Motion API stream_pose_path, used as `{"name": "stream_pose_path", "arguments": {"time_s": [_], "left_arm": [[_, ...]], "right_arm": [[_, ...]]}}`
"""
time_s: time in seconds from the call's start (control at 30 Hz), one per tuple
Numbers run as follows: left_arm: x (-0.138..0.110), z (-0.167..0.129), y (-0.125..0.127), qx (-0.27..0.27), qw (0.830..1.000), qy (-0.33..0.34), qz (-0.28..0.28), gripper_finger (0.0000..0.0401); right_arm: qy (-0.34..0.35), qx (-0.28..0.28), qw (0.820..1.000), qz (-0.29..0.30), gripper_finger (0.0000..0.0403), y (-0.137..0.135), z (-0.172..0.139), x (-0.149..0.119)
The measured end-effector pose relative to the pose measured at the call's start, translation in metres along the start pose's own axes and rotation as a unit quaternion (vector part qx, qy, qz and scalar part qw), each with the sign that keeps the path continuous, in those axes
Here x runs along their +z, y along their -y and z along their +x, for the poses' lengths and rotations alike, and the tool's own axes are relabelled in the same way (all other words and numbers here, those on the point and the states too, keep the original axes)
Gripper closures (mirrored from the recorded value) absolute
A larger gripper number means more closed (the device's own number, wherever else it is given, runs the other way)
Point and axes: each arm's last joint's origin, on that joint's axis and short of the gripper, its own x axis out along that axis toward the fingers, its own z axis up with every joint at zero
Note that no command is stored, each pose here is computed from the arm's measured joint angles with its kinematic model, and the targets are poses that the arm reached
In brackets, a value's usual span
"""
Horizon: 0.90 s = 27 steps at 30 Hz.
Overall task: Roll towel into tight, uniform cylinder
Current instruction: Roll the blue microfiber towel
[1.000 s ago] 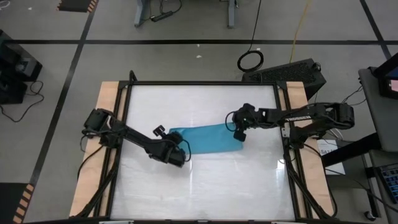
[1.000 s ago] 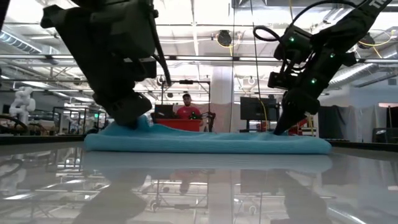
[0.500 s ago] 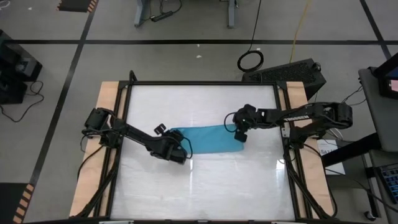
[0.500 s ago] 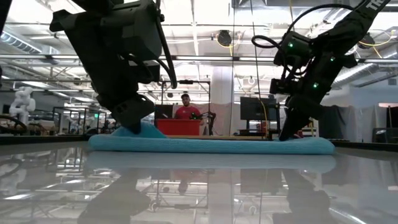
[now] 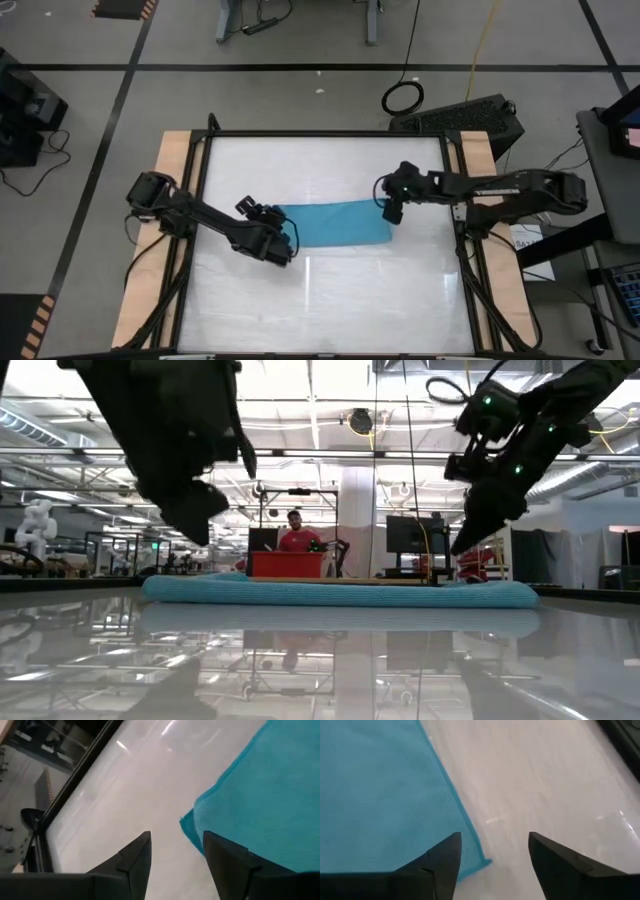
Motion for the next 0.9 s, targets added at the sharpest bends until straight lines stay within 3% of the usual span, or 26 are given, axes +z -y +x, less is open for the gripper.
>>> {"name": "stream_pose_path", "arguments": {"time_s": [0.17,0.27,0.57,0.9], "left_arm": [[0.007,-0.008,0.016,-0.074,0.996,0.044,0.023,0.0216],[0.009,0.002,0.03,-0.127,0.989,0.058,0.047,0.0216],[0.006,0.05,0.019,-0.09,0.995,0.003,0.044,0.0216],[0.0,0.069,0.008,-0.093,0.994,-0.037,0.044,0.0216]], "right_arm": [[0.037,0.07,0.997,-0.004,0.0184,-0.008,-0.009,0.006],[0.036,0.084,0.996,-0.014,0.0192,-0.014,-0.007,0.006],[-0.01,0.09,0.996,-0.009,0.0214,-0.025,0.012,-0.001],[-0.086,0.094,0.992,-0.022,0.0234,-0.042,0.04,-0.017]]}}
